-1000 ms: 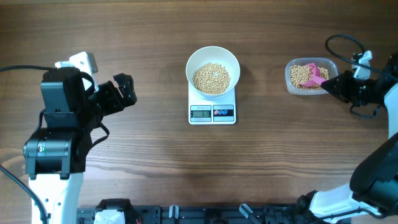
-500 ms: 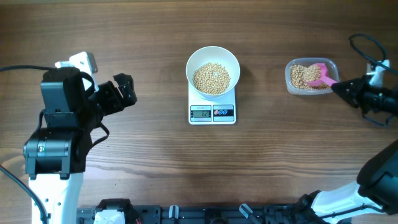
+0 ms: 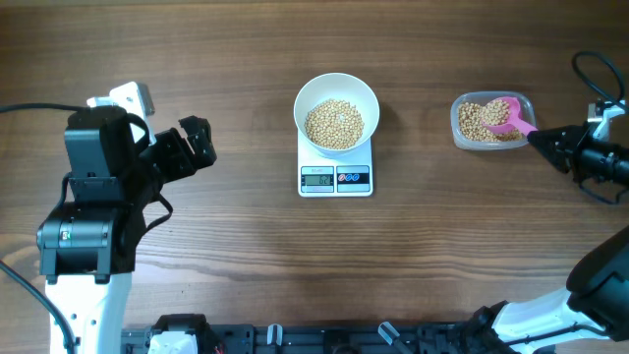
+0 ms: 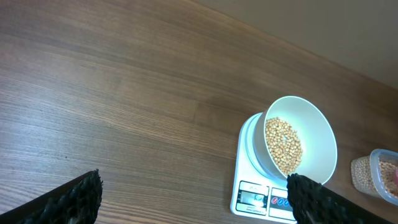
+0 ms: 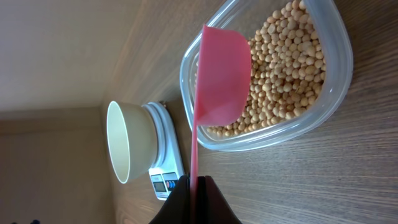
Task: Scoop item into bowl and weigh 150g on scale
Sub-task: 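Drag the scoop through the soybeans and lift it filled, then carry the filled scoop left over the white bowl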
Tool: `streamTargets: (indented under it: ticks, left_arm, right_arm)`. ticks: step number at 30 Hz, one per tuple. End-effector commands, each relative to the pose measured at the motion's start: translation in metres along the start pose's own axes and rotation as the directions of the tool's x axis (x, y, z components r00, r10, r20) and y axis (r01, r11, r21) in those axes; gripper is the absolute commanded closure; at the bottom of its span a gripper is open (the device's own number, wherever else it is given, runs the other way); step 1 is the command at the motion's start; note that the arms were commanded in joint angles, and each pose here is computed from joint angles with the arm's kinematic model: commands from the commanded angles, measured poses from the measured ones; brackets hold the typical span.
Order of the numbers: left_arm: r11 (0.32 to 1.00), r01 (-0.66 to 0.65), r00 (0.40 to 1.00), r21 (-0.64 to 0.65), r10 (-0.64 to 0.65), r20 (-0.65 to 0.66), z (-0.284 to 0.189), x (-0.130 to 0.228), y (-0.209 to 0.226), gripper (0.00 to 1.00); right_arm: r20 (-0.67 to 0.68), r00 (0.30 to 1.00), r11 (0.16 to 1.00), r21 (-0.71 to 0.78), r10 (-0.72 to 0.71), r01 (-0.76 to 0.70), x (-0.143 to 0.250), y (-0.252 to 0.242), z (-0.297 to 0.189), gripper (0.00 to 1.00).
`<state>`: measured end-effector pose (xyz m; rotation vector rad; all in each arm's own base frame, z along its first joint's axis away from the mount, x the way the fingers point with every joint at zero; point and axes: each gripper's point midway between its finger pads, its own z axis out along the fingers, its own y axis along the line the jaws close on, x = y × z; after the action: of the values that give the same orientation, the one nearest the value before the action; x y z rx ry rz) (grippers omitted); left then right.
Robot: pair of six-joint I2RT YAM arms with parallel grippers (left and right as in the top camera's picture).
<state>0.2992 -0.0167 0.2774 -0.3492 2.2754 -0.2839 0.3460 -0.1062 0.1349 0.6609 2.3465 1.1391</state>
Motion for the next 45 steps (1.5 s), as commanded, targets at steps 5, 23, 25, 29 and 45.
streamTargets:
  ticks: [5, 23, 25, 29, 45]
  left_arm:
    - [1.000, -0.011, 1.000, -0.008, 0.011, 0.019, -0.003, -0.007, 0.001, 0.00]
    - [1.000, -0.011, 1.000, -0.007, 0.011, 0.019, -0.003, -0.007, 0.000, 0.00]
    - [1.000, -0.011, 1.000, -0.008, 0.011, 0.019, -0.003, -0.007, 0.001, 0.00]
    - [1.000, -0.011, 1.000, -0.008, 0.011, 0.019, -0.003, -0.007, 0.001, 0.00]
    - [1.000, -0.011, 1.000, -0.008, 0.011, 0.019, -0.003, -0.007, 0.001, 0.00]
  right_arm:
    - [-0.005, 1.000, 0.993, -0.115, 0.030, -0.031, 0.001, 0.013, 0.001, 0.96]
    - [-0.096, 0.995, 0.905, -0.423, -0.012, -0.030, 0.021, 0.095, 0.016, 0.96]
    - [-0.137, 0.990, 0.911, -0.412, -0.040, -0.021, 0.030, 0.107, 0.028, 0.96]
    - [-0.192, 0.976, 0.933, -0.358, -0.101, 0.026, 0.044, 0.128, 0.052, 0.96]
    - [-0.185, 0.803, 0.823, -0.088, -0.566, 0.560, 0.092, 0.191, 0.135, 0.96]
